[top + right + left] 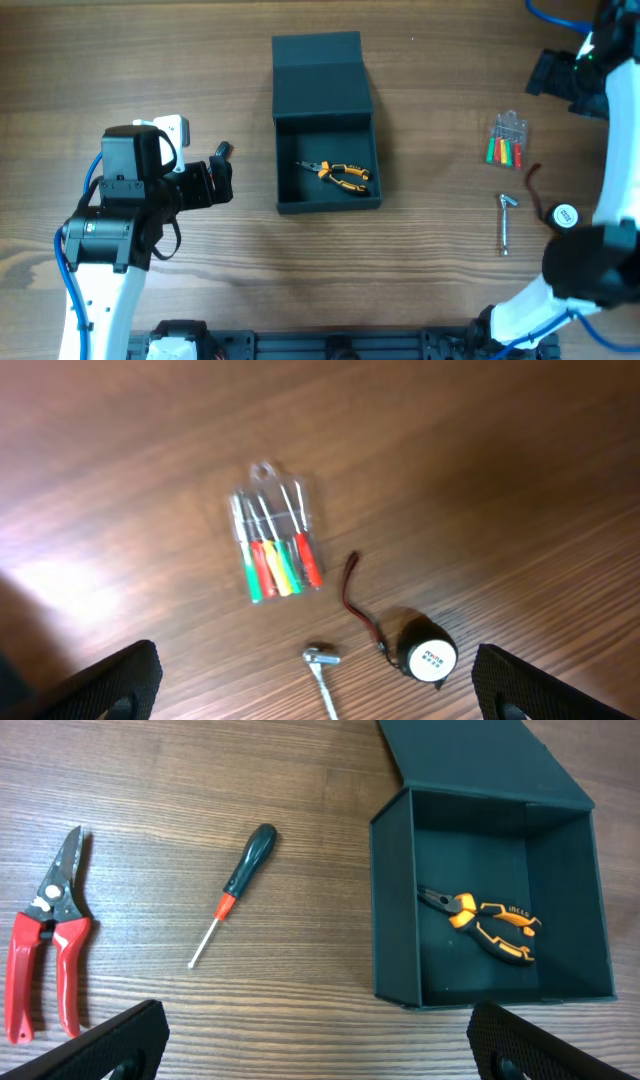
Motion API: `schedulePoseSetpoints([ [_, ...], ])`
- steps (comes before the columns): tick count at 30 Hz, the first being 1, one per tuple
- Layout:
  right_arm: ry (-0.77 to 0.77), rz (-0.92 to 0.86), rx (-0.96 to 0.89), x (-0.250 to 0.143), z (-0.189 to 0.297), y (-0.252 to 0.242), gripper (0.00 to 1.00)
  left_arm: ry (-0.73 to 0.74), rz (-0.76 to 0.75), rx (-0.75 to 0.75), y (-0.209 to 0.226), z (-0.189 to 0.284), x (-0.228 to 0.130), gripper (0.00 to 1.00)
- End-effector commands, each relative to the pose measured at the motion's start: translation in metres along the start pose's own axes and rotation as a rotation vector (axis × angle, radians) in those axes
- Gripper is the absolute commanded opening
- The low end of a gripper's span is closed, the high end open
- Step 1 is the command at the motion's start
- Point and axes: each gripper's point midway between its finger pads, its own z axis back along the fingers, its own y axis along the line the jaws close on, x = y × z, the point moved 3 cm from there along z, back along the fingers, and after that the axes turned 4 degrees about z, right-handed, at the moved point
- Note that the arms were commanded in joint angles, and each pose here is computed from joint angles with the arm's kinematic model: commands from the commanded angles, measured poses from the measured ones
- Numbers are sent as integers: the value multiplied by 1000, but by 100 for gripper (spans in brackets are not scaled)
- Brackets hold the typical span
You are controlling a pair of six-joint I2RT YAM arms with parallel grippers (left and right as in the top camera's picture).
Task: Pack container
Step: 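Move the right gripper back over the clear screwdriver case, then grasp the clear case of colored screwdrivers with the right gripper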
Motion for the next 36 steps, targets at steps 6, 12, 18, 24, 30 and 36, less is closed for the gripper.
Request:
schedulePoseSetpoints([
  [6,229,68,28,-21,-91,21,100,-21,-19,4,0,5,6,100],
  [12,268,114,56,-42,-124,29,100,-21,-19,4,0,5,6,100],
  [18,284,135,86,-63,-156,37,100,-21,-19,3,0,5,6,100],
  [24,265,157,90,-71,-175,39,100,-21,-19,4,0,5,6,100],
  [30,190,215,113,-57,-180,43,100,-21,-19,3,0,5,6,100],
  [36,158,242,128,-51,-183,46,100,-21,-19,3,0,5,6,100],
])
